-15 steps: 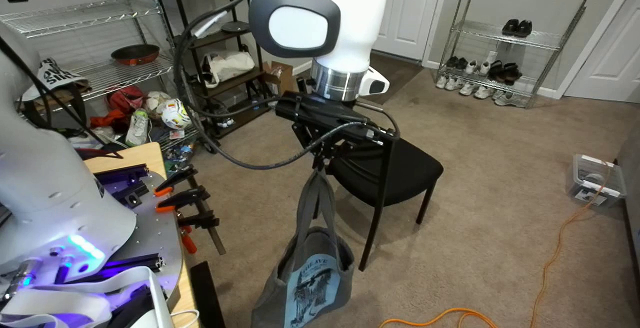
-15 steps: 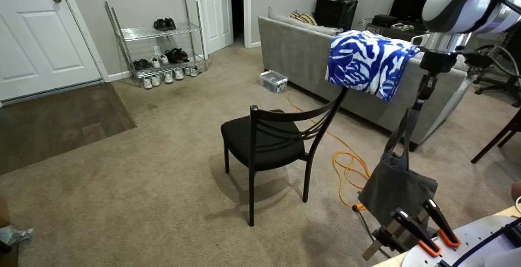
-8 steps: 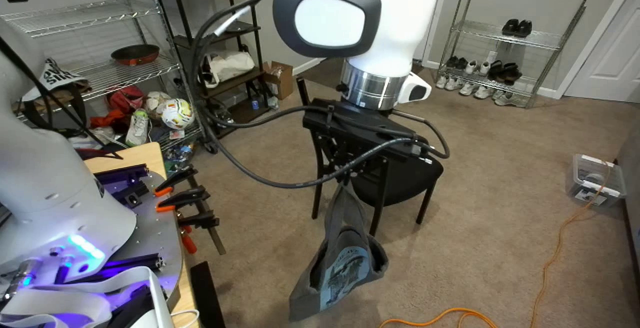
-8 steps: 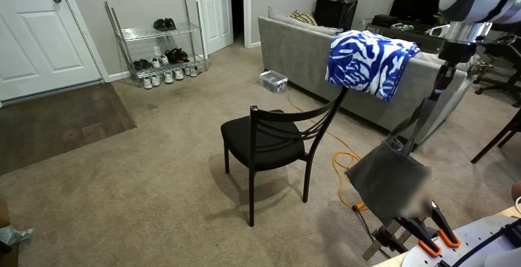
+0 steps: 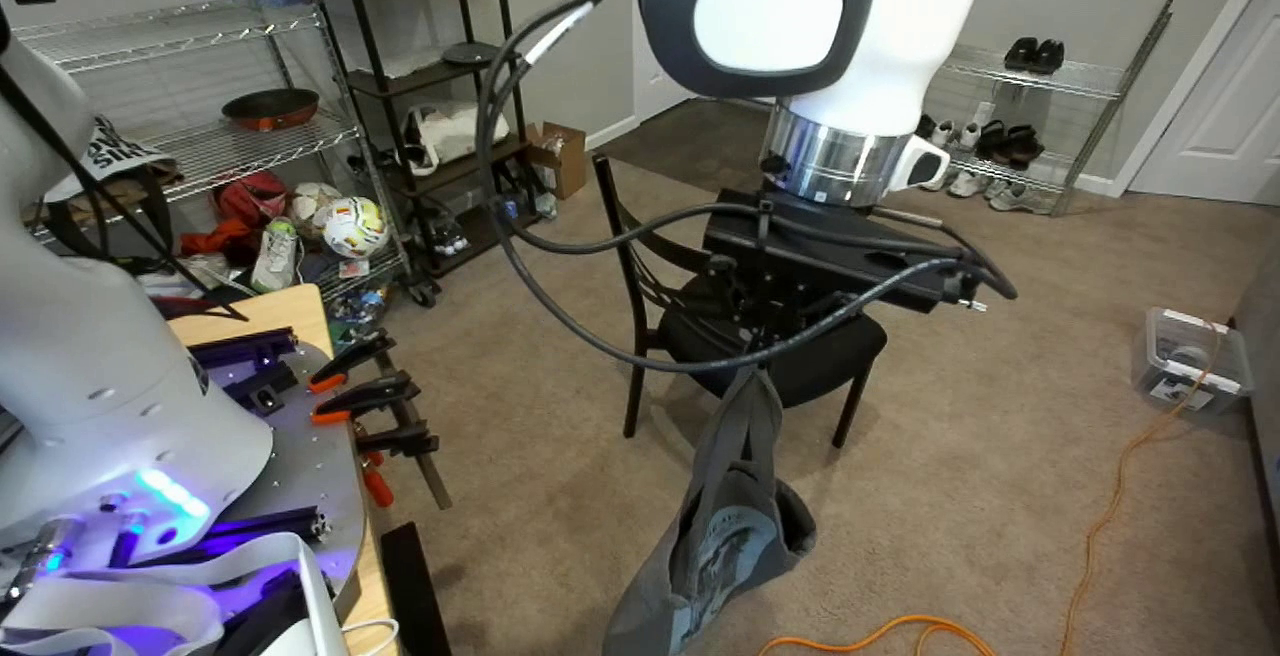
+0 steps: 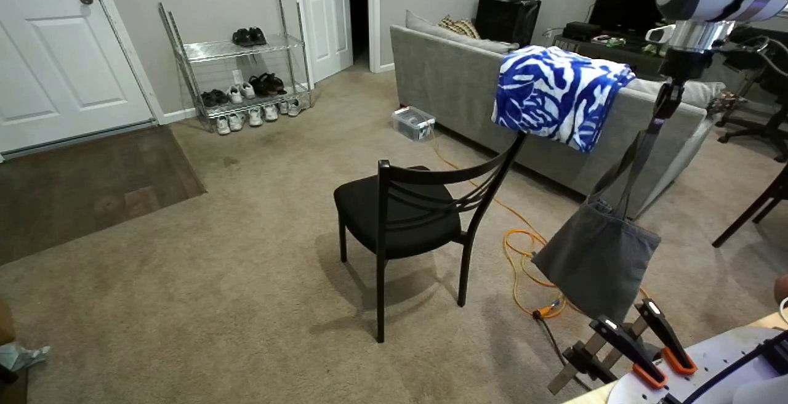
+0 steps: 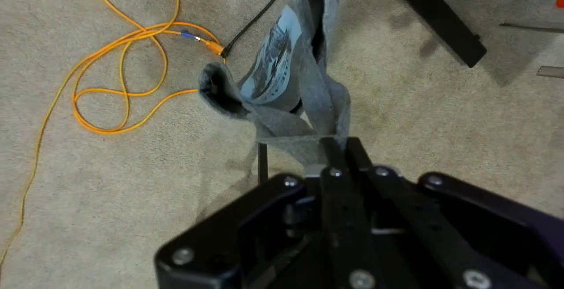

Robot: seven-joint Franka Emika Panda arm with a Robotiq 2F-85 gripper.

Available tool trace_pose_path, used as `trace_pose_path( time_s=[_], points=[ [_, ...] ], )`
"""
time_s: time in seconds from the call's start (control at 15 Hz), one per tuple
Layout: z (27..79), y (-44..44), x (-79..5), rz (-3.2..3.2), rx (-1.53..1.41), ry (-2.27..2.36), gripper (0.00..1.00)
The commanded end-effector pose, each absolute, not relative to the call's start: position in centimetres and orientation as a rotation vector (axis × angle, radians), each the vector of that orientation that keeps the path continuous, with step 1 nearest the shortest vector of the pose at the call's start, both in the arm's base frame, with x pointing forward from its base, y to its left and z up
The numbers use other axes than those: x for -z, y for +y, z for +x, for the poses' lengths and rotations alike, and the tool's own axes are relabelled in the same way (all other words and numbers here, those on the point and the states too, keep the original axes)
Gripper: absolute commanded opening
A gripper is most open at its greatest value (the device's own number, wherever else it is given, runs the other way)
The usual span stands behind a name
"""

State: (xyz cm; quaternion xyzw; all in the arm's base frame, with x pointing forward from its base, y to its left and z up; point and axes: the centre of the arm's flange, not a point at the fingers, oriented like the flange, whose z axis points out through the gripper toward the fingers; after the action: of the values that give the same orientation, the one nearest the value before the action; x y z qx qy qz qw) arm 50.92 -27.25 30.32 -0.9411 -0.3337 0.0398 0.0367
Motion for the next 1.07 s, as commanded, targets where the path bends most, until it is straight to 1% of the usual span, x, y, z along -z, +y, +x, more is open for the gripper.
trace_pose_path(
  time_s=[0.0,0.27,1.0],
  points=[
    [54.0,-26.6,-31.4,-2.859,-0.102,-1.139,0.02],
    [57.2,-24.0,-32.6,-2.866,-0.084,-1.237,0.02],
    [62.2,-20.7,-36.6,-2.914,-0.095,-1.497,0.02]
  ],
)
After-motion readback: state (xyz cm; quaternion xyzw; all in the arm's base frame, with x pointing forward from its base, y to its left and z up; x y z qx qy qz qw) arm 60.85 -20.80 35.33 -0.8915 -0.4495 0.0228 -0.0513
